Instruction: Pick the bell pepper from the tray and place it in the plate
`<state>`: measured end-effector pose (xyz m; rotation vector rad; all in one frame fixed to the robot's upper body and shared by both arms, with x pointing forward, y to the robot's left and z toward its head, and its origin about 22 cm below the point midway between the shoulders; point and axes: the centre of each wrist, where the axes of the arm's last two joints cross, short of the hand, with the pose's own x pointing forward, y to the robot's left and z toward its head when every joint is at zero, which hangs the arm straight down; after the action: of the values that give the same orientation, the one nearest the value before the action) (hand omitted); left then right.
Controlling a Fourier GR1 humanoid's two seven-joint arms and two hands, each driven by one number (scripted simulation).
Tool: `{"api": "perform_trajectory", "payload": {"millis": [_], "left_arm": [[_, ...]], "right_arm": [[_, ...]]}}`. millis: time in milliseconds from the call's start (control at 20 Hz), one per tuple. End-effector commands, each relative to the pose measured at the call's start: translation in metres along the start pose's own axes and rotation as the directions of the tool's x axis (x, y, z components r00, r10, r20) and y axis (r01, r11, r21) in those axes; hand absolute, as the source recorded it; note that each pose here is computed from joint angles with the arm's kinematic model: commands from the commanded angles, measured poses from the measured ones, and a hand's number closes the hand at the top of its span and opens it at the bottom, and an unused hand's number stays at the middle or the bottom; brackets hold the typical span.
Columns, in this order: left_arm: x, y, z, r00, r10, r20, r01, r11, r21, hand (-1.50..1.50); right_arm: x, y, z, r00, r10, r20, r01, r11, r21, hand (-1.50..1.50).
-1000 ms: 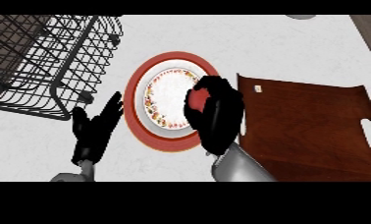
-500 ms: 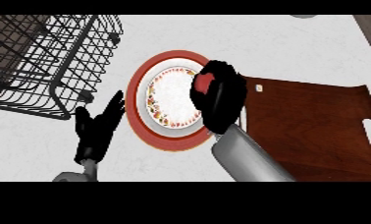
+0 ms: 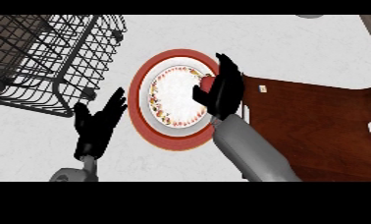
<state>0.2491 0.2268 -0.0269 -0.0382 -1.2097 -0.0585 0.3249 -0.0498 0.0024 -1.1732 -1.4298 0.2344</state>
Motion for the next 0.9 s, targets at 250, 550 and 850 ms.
{"api": "perform_trajectory", "payload": {"millis": [250, 550, 850], "left_arm": [[-0.007, 0.01, -0.003, 1.0, 0.015, -0.005, -0.015, 0.999, 0.038, 0.0], [-0.014, 0.008, 0.01, 1.0, 0.004, -0.021, -0.004, 0.999, 0.04, 0.0], [0.002, 0.021, 0.016, 0.999, 0.02, -0.038, -0.018, 0.998, 0.063, 0.0]], "right_arm": [[0.003, 0.005, 0.004, 0.932, -0.36, 0.04, 0.362, 0.926, -0.108, -1.5], [0.006, -0.002, 0.003, 0.888, -0.46, -0.001, 0.455, 0.879, -0.141, -1.5], [-0.008, -0.038, 0.068, 0.81, -0.586, -0.039, 0.587, 0.809, 0.025, -1.5]]}}
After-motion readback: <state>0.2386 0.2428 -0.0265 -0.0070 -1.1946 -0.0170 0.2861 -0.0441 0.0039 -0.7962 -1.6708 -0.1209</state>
